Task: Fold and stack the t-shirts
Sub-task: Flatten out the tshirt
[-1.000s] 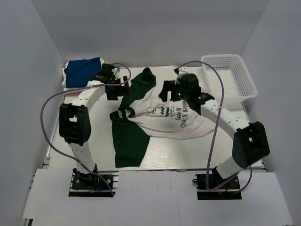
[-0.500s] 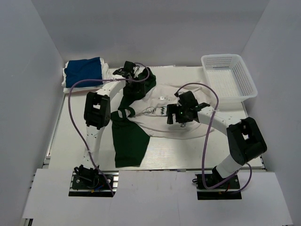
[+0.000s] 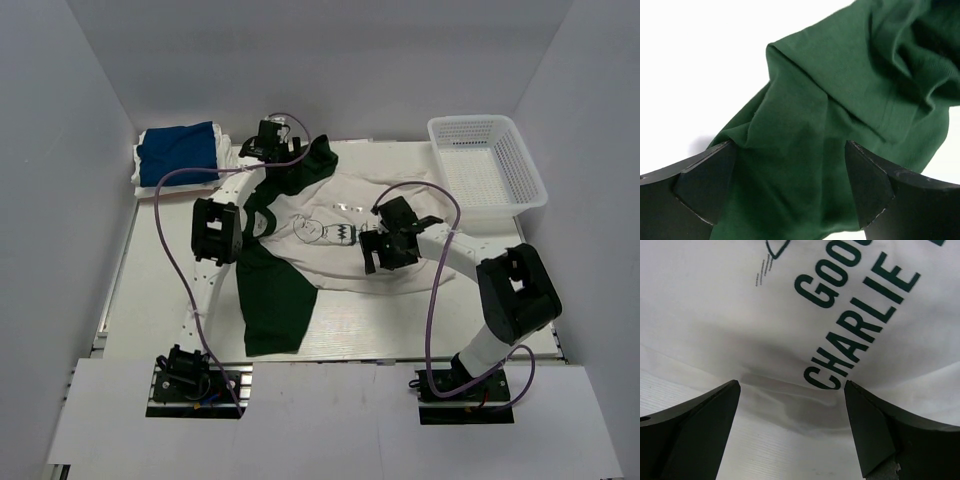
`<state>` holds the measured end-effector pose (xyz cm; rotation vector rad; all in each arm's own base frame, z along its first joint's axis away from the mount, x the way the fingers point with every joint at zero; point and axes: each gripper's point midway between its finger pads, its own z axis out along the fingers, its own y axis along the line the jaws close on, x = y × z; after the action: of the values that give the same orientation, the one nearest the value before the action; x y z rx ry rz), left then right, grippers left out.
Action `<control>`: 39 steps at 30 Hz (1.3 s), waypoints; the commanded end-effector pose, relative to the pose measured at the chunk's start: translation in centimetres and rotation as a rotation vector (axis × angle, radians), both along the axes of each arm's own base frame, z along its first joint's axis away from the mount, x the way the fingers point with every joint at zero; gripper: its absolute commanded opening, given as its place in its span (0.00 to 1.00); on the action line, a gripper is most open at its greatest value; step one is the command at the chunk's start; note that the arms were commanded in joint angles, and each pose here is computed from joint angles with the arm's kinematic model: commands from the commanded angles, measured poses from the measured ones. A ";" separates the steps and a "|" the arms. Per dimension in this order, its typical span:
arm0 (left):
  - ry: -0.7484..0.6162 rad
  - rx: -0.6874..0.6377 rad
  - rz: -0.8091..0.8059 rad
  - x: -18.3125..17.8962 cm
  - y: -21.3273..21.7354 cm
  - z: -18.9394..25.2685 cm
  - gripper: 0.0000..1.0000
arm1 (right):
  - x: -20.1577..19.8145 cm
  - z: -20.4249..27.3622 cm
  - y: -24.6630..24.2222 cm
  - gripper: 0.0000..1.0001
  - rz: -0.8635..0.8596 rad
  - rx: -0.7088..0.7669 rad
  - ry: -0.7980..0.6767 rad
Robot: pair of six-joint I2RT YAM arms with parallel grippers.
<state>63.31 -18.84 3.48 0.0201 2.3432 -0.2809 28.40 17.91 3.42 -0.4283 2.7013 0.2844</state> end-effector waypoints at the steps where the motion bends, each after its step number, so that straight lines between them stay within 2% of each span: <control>1: 0.049 0.039 0.065 0.6 2.3 -5.6 0.99 | 0.9 0.7 -0.8 0.90 0.000 -0.047 -0.017; 3: -0.013 0.061 0.133 2.3 3.8 -5.1 0.99 | 1.1 0.7 -0.9 0.90 0.002 -0.056 -0.016; 7: -0.071 0.024 0.230 4.4 7.7 -4.1 0.99 | 1.6 1.0 -0.9 0.90 0.000 -0.066 -0.023; 11: -0.058 0.009 0.306 4.9 12.3 -4.4 0.99 | 1.2 1.2 -0.9 0.90 0.001 -0.059 -0.027; 14: -0.019 0.010 0.312 4.2 14.0 -5.6 0.99 | 1.3 1.7 -0.7 0.90 0.006 -0.039 -0.046; 16: -0.066 0.007 0.288 5.0 13.8 -3.8 0.99 | 1.6 2.1 -0.7 0.90 -0.007 -0.027 -0.060; 17: -0.075 0.002 0.207 4.9 12.9 -3.7 0.99 | 1.4 2.0 -0.7 0.90 -0.007 -0.024 -0.058; 20: -0.130 -0.035 0.131 5.6 11.6 -1.0 0.99 | 1.5 2.5 -0.2 0.90 -0.032 0.020 -0.066; 26: -0.221 -0.053 0.088 5.8 11.1 5.3 0.99 | 1.9 3.7 0.0 0.90 -0.105 0.080 -0.127; 27: -0.256 -0.057 0.087 5.8 11.1 7.7 0.99 | 2.2 4.1 -0.3 0.90 -0.123 0.077 -0.145; 30: -0.268 -0.121 -0.016 4.7 9.1 10.3 0.99 | 2.9 4.5 -1.9 0.90 -0.231 0.037 -0.178; 35: -0.306 -0.141 -0.074 2.7 7.7 16.6 0.99 | 2.9 4.7 -4.6 0.90 -0.416 0.034 -0.205; 38: -0.242 -0.129 -0.088 0.1 7.3 16.8 0.99 | 2.9 4.6 -6.3 0.90 -0.503 0.029 -0.225; 39: -0.256 -0.146 -0.087 -1.4 6.7 19.4 0.99 | 3.1 5.1 -6.6 0.90 -0.537 0.044 -0.244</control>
<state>65.55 -10.21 12.75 0.0117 2.1612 -0.4059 30.34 12.77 7.27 0.0875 2.5404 0.1561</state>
